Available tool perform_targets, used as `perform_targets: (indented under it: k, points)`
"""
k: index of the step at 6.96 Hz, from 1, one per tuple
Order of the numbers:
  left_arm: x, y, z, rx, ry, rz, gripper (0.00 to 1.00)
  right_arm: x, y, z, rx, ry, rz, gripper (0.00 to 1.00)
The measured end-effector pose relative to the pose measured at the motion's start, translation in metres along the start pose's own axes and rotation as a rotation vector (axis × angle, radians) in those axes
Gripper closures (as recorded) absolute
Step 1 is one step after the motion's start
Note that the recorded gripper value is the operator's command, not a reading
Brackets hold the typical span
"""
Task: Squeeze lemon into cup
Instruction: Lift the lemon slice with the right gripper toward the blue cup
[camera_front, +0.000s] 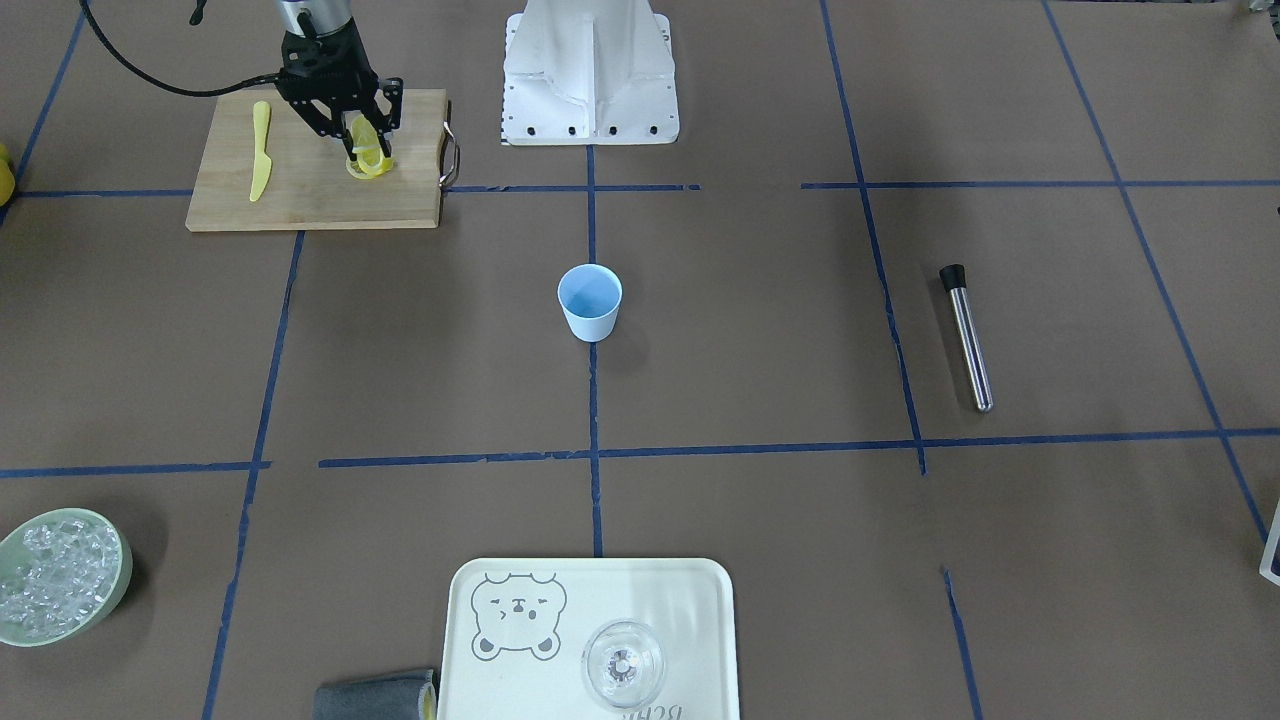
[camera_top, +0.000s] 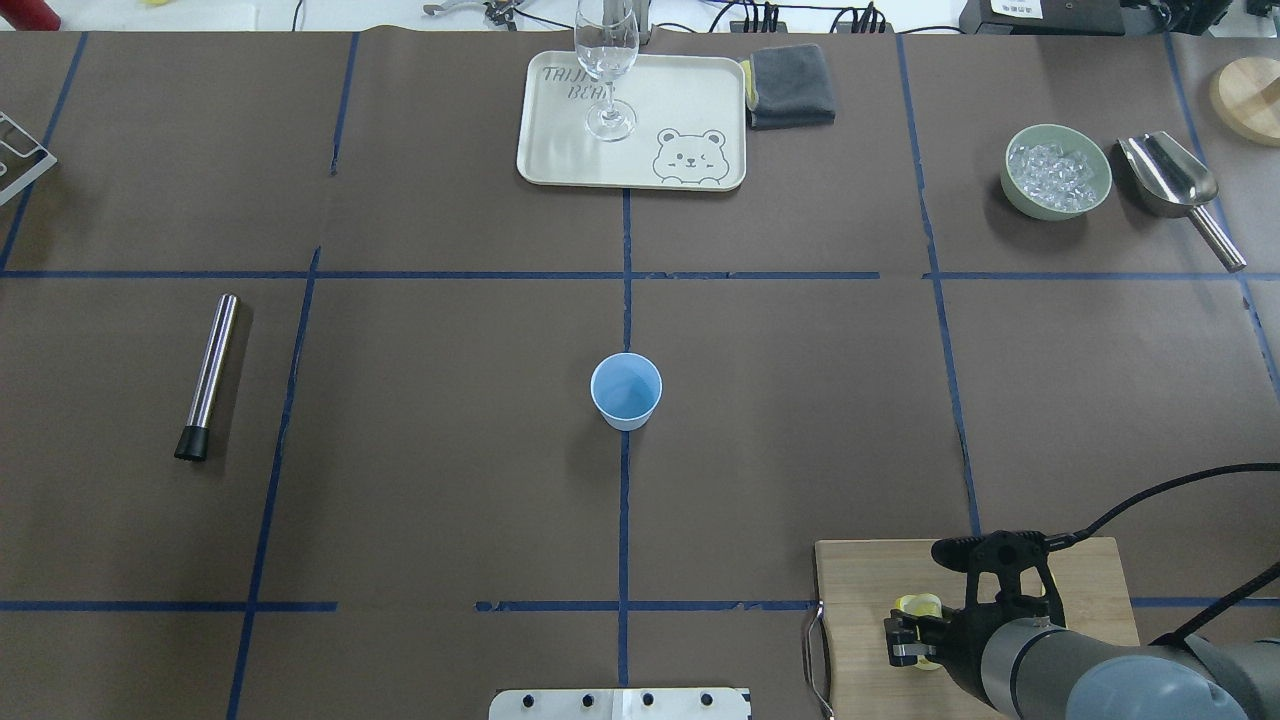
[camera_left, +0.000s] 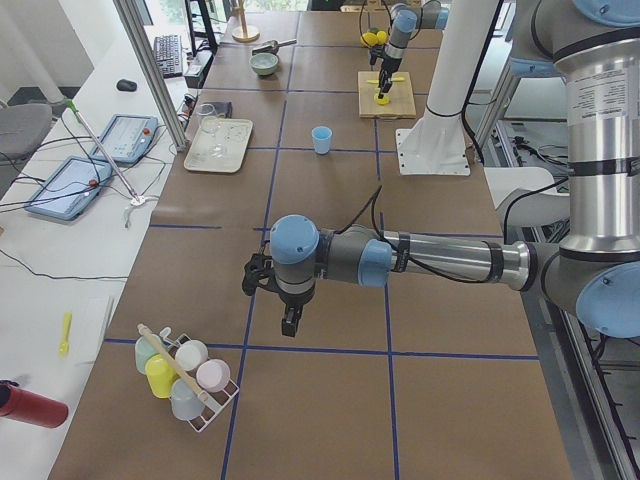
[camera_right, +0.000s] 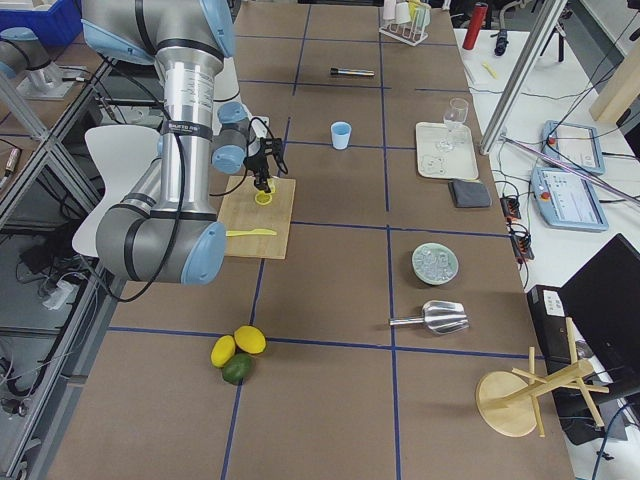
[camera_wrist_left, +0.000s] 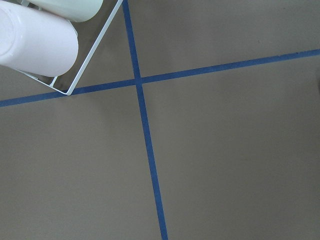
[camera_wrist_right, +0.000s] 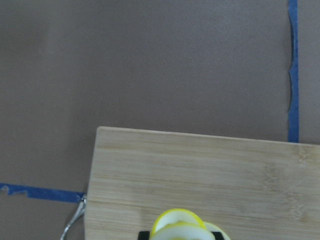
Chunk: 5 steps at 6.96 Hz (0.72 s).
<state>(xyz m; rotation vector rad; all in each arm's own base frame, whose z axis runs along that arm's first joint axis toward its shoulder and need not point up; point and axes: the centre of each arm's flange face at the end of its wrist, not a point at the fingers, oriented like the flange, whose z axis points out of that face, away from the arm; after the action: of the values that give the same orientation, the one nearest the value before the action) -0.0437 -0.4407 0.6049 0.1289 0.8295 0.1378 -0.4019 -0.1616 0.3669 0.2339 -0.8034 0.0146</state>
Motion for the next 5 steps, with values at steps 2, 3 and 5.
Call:
perform_targets:
  k: [2,3,5]
  points:
    - [-0.001,0.001,0.001,-0.002,0.000,-0.002,0.00,-0.037,-0.030,-0.024,-0.029,0.023,0.045,0.96]
    - [-0.001,0.001,0.001,-0.003,0.000,-0.003,0.00,-0.062,-0.047,-0.034,-0.044,0.036,0.066,0.96]
    - [-0.002,0.001,0.003,-0.006,0.000,-0.005,0.00,-0.123,-0.106,-0.060,-0.057,0.055,0.128,0.95]
